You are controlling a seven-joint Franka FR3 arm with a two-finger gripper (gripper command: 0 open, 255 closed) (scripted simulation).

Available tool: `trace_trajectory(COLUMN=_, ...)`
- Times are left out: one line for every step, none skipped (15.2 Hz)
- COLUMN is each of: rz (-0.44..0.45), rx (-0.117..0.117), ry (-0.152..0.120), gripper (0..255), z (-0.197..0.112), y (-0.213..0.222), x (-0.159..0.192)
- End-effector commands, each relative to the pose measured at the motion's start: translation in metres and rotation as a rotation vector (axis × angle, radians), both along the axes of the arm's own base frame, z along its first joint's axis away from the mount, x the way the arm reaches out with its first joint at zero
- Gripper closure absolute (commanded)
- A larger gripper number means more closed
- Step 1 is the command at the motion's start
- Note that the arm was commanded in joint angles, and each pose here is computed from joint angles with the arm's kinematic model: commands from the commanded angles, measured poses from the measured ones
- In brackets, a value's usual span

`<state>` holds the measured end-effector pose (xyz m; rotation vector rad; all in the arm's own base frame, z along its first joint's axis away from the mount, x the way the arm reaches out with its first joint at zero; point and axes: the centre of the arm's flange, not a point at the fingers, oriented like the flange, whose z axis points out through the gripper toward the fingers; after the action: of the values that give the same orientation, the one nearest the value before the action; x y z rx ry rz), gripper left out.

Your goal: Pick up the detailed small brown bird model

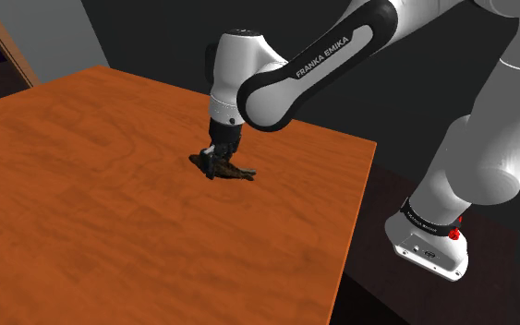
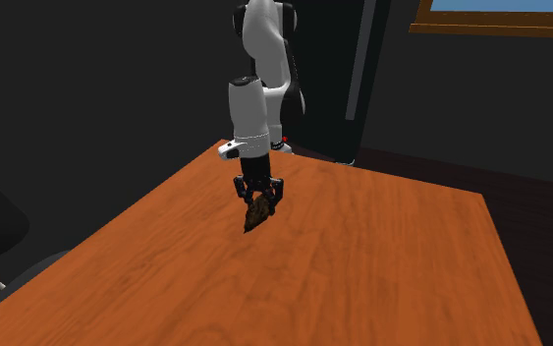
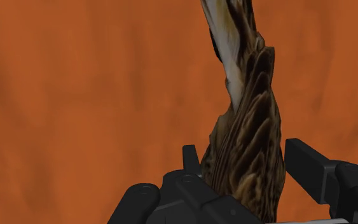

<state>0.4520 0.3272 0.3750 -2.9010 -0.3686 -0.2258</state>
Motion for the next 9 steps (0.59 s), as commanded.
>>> trace_trajectory(rz=-0.001, rx=-0.001, ry=0.001, gripper=255, z=-0.001, y=0.000, x=0.000)
trace_trajectory(rz=-0.001, rx=-0.001, ry=0.001, gripper=255, z=-0.001, y=0.000, x=0.000)
trace_trajectory(rz=-0.001, rx=-0.001, ry=0.001, gripper=255, z=-0.001, y=0.000, x=0.001)
trace_trajectory(rz=-0.001, rx=-0.001, ry=0.001, gripper=255, z=-0.001, y=0.000, x=0.001)
trace_trajectory(rz=-0.001, rx=-0.001, ry=0.001, gripper=255, z=-0.001, y=0.000, x=-0.001)
trace_trajectory(rz=-0.001, rx=-0.001, ry=0.001, gripper=255, z=0.004, y=0.000, x=-0.001)
trace_trajectory(rz=-0.001, rx=-0.001, ry=0.001, gripper=255, z=0.009, y=0.000, x=-0.001)
trace_trajectory(rz=-0.001, rx=-0.001, ry=0.001, gripper=255, z=0.015, y=0.000, x=-0.001)
trace_trajectory(rz=-0.001, rx=-0.001, ry=0.001, gripper=255, z=0.020, y=0.000, x=-0.001)
